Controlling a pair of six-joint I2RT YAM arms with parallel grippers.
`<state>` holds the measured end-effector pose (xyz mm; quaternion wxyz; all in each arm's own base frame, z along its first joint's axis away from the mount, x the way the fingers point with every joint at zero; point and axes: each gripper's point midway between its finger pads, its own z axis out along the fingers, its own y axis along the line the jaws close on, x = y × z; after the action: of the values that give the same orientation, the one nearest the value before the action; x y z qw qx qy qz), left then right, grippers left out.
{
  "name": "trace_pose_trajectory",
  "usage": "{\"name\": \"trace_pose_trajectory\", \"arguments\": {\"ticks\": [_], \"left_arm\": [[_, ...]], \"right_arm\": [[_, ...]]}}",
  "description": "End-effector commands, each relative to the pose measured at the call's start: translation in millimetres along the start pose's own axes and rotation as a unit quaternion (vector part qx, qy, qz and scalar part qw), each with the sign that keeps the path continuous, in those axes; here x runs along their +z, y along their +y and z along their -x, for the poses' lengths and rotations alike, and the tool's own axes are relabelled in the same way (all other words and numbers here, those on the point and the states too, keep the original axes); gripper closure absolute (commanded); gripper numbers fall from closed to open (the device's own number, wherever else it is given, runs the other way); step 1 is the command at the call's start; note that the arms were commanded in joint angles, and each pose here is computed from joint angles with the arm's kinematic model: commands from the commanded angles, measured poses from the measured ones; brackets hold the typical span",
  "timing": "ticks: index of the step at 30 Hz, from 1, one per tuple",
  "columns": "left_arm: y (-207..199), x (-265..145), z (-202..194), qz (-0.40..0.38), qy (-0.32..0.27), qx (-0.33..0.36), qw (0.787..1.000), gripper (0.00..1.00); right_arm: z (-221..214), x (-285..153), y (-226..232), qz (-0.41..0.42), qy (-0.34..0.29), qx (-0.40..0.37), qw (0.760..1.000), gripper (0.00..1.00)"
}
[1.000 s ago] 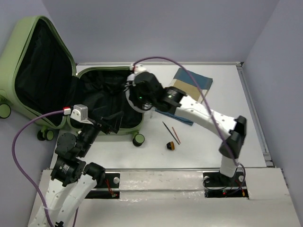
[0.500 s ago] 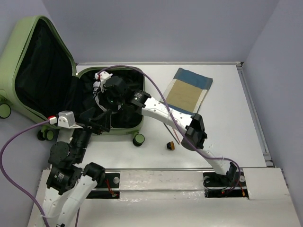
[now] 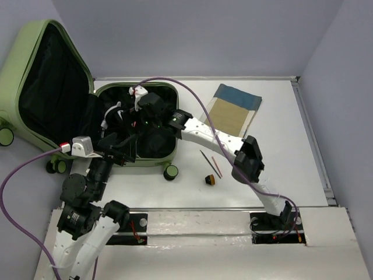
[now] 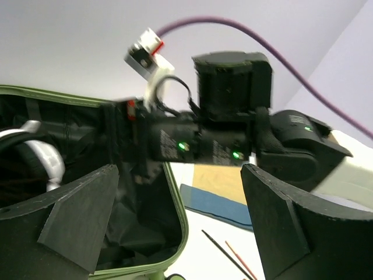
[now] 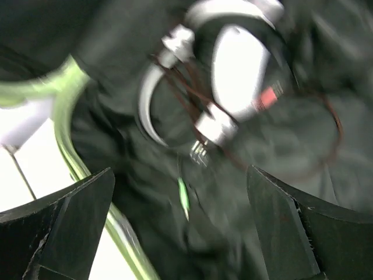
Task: Pack the luggage
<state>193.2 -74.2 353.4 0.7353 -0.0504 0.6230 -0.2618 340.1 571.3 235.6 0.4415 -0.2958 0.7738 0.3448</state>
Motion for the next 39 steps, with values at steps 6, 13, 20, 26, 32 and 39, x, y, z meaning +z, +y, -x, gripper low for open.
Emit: {"name": "trace_pose_trajectory", "arguments": {"ticks": [6, 13, 20, 26, 32, 39], "left_arm": [[-11.2, 7.1, 13.2, -0.019, -0.016, -0.004, 1.0, 0.01], [-17.3, 13.4, 1.9, -0.038, 0.006, 0.0, 0.999, 0.01], [-19.5, 19.5, -7.4, -0.046, 0.024, 0.003, 0.999, 0.01], [-25.1, 24.1, -15.9, -0.062, 0.042, 0.006, 0.997, 0.01], [-49.8, 34.2, -50.7, -0.131, 0.121, -0.011, 0.984, 0.01], [-85.3, 60.8, -84.2, -0.192, 0.225, -0.076, 0.952, 0.01]], "right_arm": [[15.1, -139.2, -48.0, -0.164, -0.021, 0.022, 0.986, 0.04], [-37.0, -227.1, -167.1, -0.316, -0.021, 0.121, 0.941, 0.33], [-81.4, -307.6, -256.8, -0.424, -0.041, 0.198, 0.883, 0.32], [-115.0, -323.6, -300.7, -0.43, -0.024, 0.234, 0.872, 0.22], [-122.4, -320.5, -336.8, -0.429, -0.006, 0.252, 0.867, 0.2], [-129.7, -322.6, -383.9, -0.436, -0.005, 0.283, 0.854, 0.19]]}}
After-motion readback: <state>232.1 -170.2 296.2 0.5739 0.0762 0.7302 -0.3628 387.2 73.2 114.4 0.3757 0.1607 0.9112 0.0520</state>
